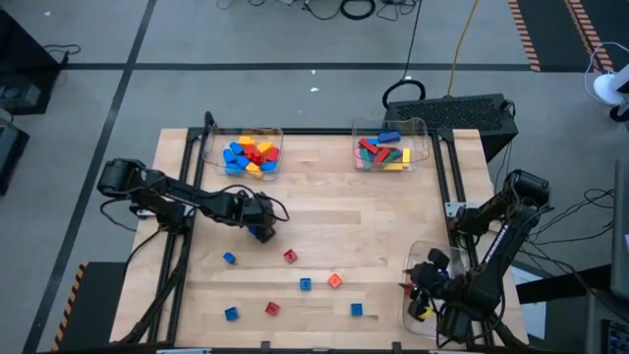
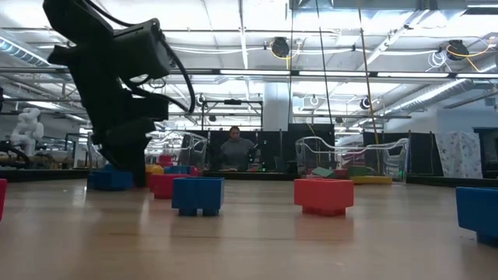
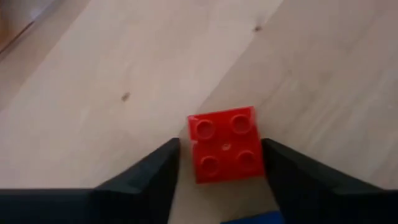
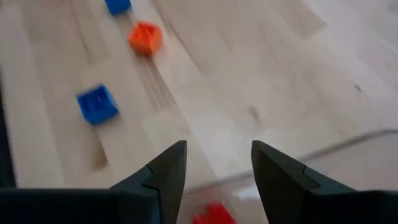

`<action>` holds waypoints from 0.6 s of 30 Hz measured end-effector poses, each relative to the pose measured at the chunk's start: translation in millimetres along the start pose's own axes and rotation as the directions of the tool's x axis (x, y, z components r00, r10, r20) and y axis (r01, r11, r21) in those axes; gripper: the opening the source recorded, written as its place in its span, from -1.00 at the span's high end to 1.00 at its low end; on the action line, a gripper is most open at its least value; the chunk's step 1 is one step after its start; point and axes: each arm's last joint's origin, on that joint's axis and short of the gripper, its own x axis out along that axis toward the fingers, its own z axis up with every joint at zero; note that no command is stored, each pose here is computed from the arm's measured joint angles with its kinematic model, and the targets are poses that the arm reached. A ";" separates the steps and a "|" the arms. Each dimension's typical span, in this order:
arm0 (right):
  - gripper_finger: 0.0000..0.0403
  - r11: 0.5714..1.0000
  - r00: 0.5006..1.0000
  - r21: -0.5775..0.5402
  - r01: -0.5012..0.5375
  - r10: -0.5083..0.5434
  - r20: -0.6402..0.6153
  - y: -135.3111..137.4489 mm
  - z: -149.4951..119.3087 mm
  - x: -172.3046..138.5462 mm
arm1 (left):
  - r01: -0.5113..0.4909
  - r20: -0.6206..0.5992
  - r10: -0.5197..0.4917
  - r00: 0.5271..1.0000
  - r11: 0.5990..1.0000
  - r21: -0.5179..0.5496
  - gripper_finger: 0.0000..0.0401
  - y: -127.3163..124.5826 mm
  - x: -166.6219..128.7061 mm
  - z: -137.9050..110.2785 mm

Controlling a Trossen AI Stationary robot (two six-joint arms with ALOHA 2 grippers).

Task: Sort blocks by size
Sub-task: Put the 4 stud red game piece into the bottom transparent bin

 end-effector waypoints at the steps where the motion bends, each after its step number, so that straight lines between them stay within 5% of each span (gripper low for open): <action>1: 0.18 1.000 1.000 0.010 -0.011 0.011 0.021 1.3 1.0 0.3 | 0.012 0.005 -0.012 1.000 1.000 0.015 -0.03 -0.8 0.2 0.7; 4: 0.18 0.999 0.995 -0.034 -0.026 0.029 0.092 4.5 6.0 2.7 | 0.036 0.029 -0.037 0.999 0.999 0.036 0.27 -2.8 0.9 3.3; 7: 0.18 0.989 0.988 -0.143 -0.023 0.044 0.148 8.9 14.0 7.6 | 0.078 0.061 -0.081 0.995 0.996 0.045 0.29 -6.1 0.9 7.3; 10: 0.18 0.960 0.979 -0.279 -0.015 0.071 0.190 16.1 25.7 14.8 | 0.228 0.097 -0.236 0.967 0.970 0.087 0.29 -15.5 -1.3 14.9; 18: 0.18 0.824 0.952 -0.564 0.063 0.120 0.282 29.8 74.1 42.0 | 0.637 0.191 -0.672 0.716 0.740 0.216 0.29 -40.6 -19.0 38.3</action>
